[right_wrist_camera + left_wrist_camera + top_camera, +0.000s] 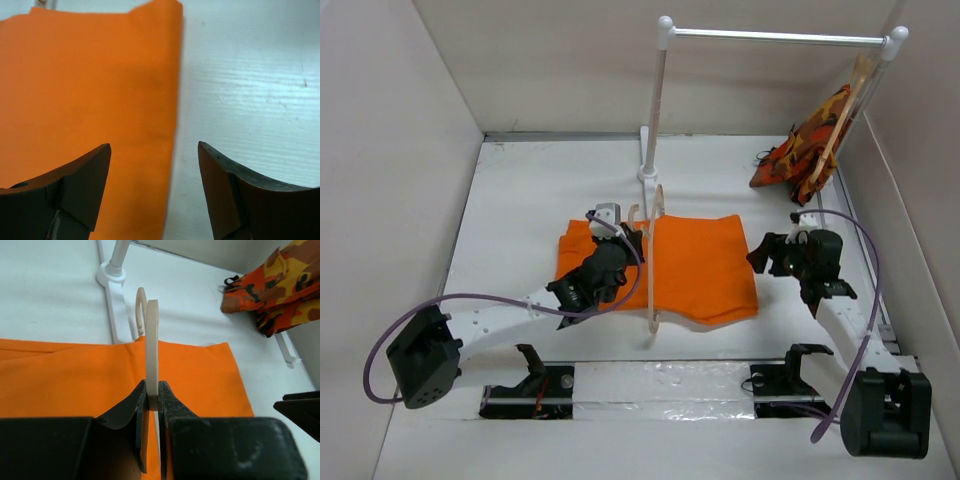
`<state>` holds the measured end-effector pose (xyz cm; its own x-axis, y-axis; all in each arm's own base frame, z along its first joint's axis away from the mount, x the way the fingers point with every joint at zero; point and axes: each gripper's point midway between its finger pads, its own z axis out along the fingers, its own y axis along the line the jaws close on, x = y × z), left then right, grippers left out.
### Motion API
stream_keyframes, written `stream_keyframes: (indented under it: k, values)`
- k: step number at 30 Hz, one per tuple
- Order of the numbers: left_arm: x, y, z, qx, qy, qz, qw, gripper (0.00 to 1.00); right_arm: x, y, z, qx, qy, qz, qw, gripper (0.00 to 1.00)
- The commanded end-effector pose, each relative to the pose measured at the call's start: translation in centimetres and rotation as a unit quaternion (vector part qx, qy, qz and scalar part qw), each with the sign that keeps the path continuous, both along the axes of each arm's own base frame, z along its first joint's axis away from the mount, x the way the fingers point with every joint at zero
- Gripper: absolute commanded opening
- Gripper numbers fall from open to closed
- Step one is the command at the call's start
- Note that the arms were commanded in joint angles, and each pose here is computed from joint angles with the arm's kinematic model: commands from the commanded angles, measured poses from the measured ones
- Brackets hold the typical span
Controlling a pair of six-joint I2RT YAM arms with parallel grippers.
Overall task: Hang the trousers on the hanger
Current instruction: Place the trousers on the hanger, then place the hanger at the clothesline.
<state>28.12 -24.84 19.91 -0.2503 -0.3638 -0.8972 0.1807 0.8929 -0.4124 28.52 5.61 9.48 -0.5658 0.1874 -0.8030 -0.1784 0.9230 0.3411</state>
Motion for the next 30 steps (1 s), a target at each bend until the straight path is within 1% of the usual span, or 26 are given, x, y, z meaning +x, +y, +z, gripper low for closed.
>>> stream_keyframes:
  k: [1,3,4,5,6,8,9,10,11,12,14,15,18,20,22,24,29,30]
  values:
    - [0.2,-0.7,10.4,-0.103,-0.082,-0.012,0.991,0.0,1.0,1.5,6.4,-0.015,-0.082,0.03,0.996,0.8]
    - [-0.3,-1.0,12.3,-0.111,-0.088,-0.026,0.99,0.0,0.7,3.4,10.1,0.008,-0.118,0.049,0.992,0.81]
    - [-0.3,-0.8,14.1,-0.121,-0.097,-0.023,0.988,0.0,0.2,4.4,12.0,0.019,-0.141,0.062,0.988,0.81]
    - [-0.5,-1.1,14.4,-0.121,-0.097,-0.026,0.988,0.0,-0.6,6.8,13.4,0.032,-0.153,0.095,0.983,0.81]
    - [-0.7,-1.3,14.8,-0.121,-0.098,-0.03,0.987,0.0,-1.0,8.0,15.7,0.051,-0.169,0.106,0.979,0.81]
    - [-0.7,-1.8,15.8,-0.128,-0.104,-0.038,0.986,0.0,-2.3,11.2,17.6,0.079,-0.179,0.142,0.97,0.81]
    - [-0.6,-2.1,16.0,-0.128,-0.104,-0.042,0.985,0.0,-2.6,12.4,18.9,0.111,-0.186,0.147,0.965,0.83]
    - [-0.8,-2.6,17.1,-0.134,-0.109,-0.047,0.984,0.0,-2.8,13.4,19.3,0.129,-0.186,0.155,0.962,0.84]
    - [-0.8,-3.2,16.9,-0.128,-0.107,-0.051,0.985,0.0,-2.8,14.5,19.2,0.146,-0.18,0.162,0.959,0.85]
    - [-0.8,-3.3,17.3,-0.13,-0.111,-0.05,0.984,0.0,-3.5,16.4,20.2,0.183,-0.184,0.181,0.949,0.86]
    - [-0.9,-3.9,17.6,-0.135,-0.119,-0.054,0.982,0.0,-3.5,18.2,19.7,0.204,-0.17,0.194,0.944,0.87]
    - [-1.1,-4.5,18.0,-0.14,-0.122,-0.063,0.981,0.0,-3.4,19.9,19.4,0.224,-0.157,0.206,0.94,0.87]
    - [-0.7,-5.6,18.1,-0.131,-0.117,-0.069,0.982,0.0,-3.3,21.9,19.1,0.243,-0.136,0.223,0.934,0.87]
    - [-0.7,-5.4,18.1,-0.131,-0.12,-0.068,0.982,0.0,-3.3,23.1,17.5,0.247,-0.114,0.234,0.934,0.87]
    - [-0.7,-5.3,18.5,-0.137,-0.127,-0.067,0.98,0.0,-3.4,24.2,17.3,0.272,-0.107,0.243,0.925,0.84]
    - [-0.5,-5.5,18.2,-0.127,-0.123,-0.064,0.982,0.0,-3.6,24.7,16.6,0.281,-0.093,0.242,0.924,0.76]
    - [-0.3,-5.3,18.4,-0.126,-0.134,-0.057,0.981,0.0,-3.9,25.7,14.9,0.289,-0.069,0.247,0.922,0.7]
    - [-0.2,-5.4,18.5,-0.123,-0.135,-0.055,0.982,0.0,-4.2,26.0,15.0,0.296,-0.069,0.249,0.92,0.67]
